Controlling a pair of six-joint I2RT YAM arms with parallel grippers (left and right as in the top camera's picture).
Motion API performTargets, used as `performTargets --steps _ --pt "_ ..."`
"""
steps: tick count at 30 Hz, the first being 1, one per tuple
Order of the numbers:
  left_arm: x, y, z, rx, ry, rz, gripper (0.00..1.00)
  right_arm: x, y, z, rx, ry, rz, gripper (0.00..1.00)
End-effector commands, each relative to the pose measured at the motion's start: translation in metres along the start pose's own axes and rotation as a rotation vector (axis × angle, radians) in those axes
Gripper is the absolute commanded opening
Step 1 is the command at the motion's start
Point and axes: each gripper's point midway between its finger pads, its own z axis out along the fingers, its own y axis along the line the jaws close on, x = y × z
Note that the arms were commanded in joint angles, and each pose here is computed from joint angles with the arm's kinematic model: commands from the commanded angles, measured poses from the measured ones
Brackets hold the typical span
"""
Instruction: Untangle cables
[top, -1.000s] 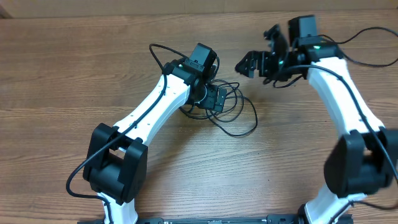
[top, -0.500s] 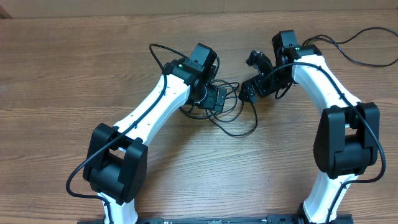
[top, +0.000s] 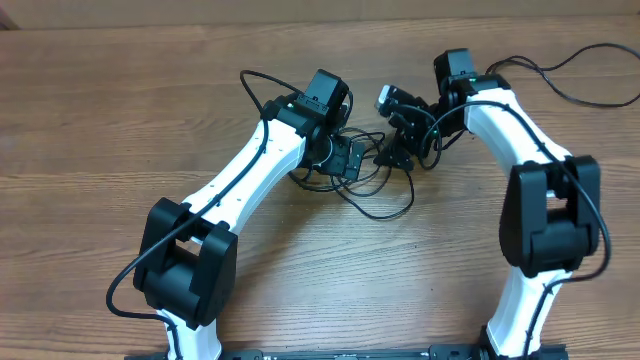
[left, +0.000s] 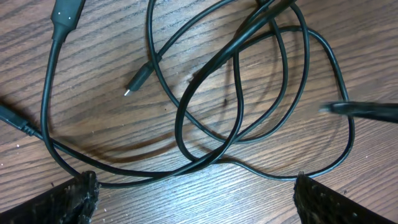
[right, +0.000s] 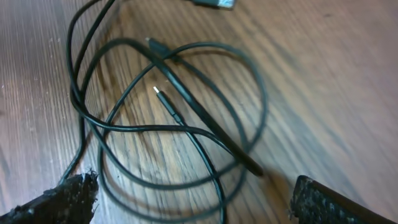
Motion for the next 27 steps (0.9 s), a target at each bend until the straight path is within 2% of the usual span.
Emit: performTargets --steps 1,3,5,6,7,8,9,15,16,17,18,23,27 --pt "0.000 -0.001 0.000 0.007 0.001 -0.012 0.99 0.000 0.010 0.019 -0.094 -0.068 -0.064 0.96" --pt "0.000 -0.001 0.000 0.007 0.001 -0.013 1.00 0.000 0.012 0.023 -0.115 -0.089 -0.078 0.95" --pt "0.000 -0.001 0.000 0.007 0.001 -0.012 1.00 0.000 0.010 0.028 -0.117 -0.093 -0.084 0.87" --pt "0.000 -0.001 0.000 0.007 0.001 -0.012 1.00 -0.001 0.010 0.030 -0.115 -0.095 -0.090 0.78" --pt "0.000 -0.001 0.000 0.007 0.001 -0.012 1.00 -0.003 0.008 0.032 -0.110 -0.101 -0.101 0.46" --pt "0.000 -0.001 0.000 0.007 0.001 -0.013 1.00 -0.004 0.008 0.033 -0.107 -0.103 -0.106 0.34" --pt "0.000 -0.001 0.000 0.007 0.001 -0.012 1.00 -0.005 0.008 0.033 -0.107 -0.107 -0.103 0.30" --pt "0.000 -0.001 0.000 0.007 0.001 -0.012 1.00 -0.007 0.008 0.033 -0.111 -0.118 -0.101 0.26" --pt "0.000 -0.001 0.000 0.007 0.001 -0.012 1.00 -0.007 0.008 0.033 -0.111 -0.118 -0.101 0.20" --pt "0.000 -0.001 0.000 0.007 0.001 -0.012 1.00 -0.007 0.008 0.033 -0.111 -0.118 -0.101 0.08" --pt "0.000 -0.001 0.000 0.007 0.001 -0.012 1.00 -0.007 0.008 0.033 -0.111 -0.118 -0.100 0.04" --pt "0.000 -0.001 0.000 0.007 0.001 -0.012 1.00 -0.007 0.009 0.032 -0.113 -0.116 -0.085 0.04" --pt "0.000 -0.001 0.000 0.007 0.001 -0.013 1.00 -0.007 -0.001 0.027 -0.085 -0.100 0.001 0.04"
